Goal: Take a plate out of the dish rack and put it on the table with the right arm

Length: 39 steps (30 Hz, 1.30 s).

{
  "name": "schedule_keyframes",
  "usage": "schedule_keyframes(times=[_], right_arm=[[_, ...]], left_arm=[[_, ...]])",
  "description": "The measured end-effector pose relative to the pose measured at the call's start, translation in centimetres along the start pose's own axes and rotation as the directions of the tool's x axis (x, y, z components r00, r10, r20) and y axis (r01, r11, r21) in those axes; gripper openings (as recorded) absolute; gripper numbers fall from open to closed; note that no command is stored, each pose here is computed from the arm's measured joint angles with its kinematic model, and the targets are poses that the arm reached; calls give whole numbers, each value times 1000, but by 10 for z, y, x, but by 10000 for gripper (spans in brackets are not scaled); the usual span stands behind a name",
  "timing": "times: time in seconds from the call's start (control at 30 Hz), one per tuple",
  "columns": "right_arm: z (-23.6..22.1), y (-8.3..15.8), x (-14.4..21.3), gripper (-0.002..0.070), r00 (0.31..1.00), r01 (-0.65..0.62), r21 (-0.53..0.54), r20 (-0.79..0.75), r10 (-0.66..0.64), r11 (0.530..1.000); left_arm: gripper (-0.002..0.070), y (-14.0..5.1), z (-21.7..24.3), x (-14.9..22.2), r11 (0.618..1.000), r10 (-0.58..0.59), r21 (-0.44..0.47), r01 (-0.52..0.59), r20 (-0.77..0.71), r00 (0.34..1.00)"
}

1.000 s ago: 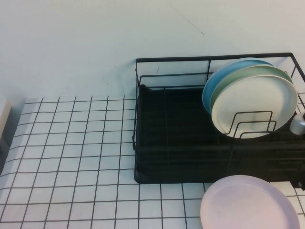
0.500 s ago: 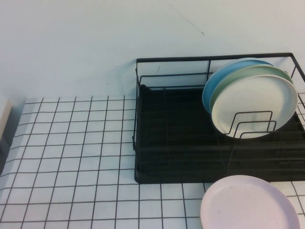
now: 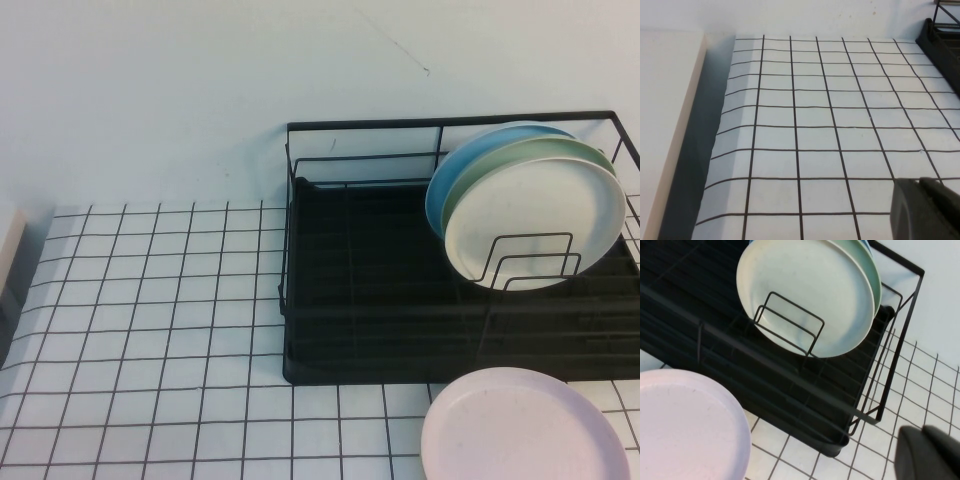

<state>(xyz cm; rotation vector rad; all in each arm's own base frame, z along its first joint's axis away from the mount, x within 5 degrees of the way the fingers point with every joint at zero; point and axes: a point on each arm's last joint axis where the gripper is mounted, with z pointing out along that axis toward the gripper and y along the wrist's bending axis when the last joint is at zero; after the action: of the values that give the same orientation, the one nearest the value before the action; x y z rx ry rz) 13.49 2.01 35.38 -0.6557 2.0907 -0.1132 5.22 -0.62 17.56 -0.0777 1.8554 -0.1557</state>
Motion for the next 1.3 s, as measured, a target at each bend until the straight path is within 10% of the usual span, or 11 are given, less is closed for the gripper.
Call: schedule_keyframes(times=[0.33, 0.67, 1.3], right_arm=[[1, 2, 5, 0, 1000, -5, 1, -1, 5, 1000], [-20, 32, 79, -1, 942, -147, 228, 330, 65, 962], [37, 76, 185, -1, 919, -354, 196, 253, 301, 915]], left_arm=[[-3, 0, 0, 0, 1000, 0, 0, 0, 0, 1000], [-3, 0, 0, 0, 1000, 0, 0, 0, 0, 1000], [-3, 0, 0, 0, 1000, 4, 0, -4, 0, 1000]])
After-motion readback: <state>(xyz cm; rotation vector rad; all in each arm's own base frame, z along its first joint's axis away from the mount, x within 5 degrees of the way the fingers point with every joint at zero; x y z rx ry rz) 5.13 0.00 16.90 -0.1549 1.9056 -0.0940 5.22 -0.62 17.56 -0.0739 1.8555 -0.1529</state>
